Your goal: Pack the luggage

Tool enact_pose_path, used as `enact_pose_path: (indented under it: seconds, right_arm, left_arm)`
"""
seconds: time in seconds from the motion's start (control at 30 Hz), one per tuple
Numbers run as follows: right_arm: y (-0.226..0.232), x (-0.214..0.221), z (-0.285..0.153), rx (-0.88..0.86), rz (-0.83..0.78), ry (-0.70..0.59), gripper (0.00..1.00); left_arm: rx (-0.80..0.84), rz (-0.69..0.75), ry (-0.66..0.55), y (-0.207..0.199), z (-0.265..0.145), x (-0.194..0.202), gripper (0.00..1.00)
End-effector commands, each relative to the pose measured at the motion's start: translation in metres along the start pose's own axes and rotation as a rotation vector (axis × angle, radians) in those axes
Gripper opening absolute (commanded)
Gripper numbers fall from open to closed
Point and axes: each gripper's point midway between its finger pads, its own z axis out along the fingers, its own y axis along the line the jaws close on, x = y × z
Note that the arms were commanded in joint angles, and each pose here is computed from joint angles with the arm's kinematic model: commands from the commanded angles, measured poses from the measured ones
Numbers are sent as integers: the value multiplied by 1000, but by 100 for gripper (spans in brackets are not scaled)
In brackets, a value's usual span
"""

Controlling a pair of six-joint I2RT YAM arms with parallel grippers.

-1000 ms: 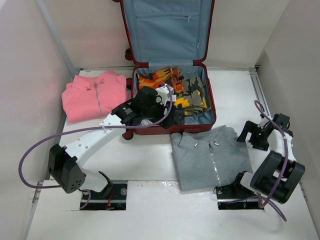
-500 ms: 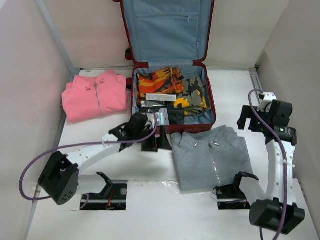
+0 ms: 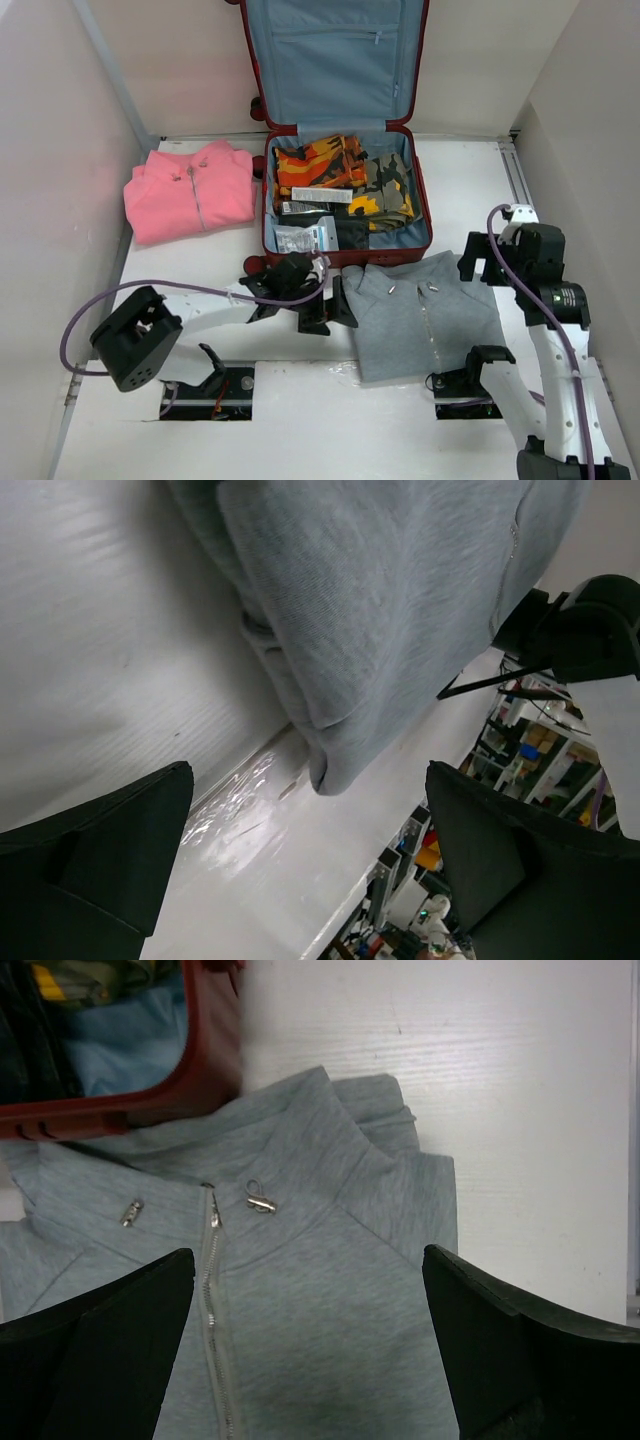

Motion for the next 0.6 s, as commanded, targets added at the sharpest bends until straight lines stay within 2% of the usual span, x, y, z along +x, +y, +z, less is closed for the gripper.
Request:
enact_pose_path:
  seconds: [0.0, 0.13, 0.17, 0.33, 0.37, 0.47, 0.57]
  right_arm:
    - [-7, 12, 3, 50, 36, 38, 100]
    - [-9, 21, 16, 53, 38, 69, 100]
    - [-9, 21, 16, 53, 38, 69, 100]
    - [-3, 39, 33, 9, 41, 97, 98]
    - [0, 42, 41, -13, 52, 99, 98]
    - [-3, 75, 60, -13, 86, 217, 93]
    - [-18, 74, 64, 51, 106, 235, 93]
  left_arm:
    - [117, -16, -2, -39, 12, -3, 100]
    - [95, -45, -22, -43, 31, -3, 100]
    - [56, -73, -48, -35, 35, -8, 100]
    - [-106, -130, -34, 1, 47, -6, 100]
    - [-89, -122, -43, -2, 50, -9, 100]
    - [-55, -104, -70, -10, 59, -20, 100]
    - [-29, -92, -82, -18, 66, -28, 100]
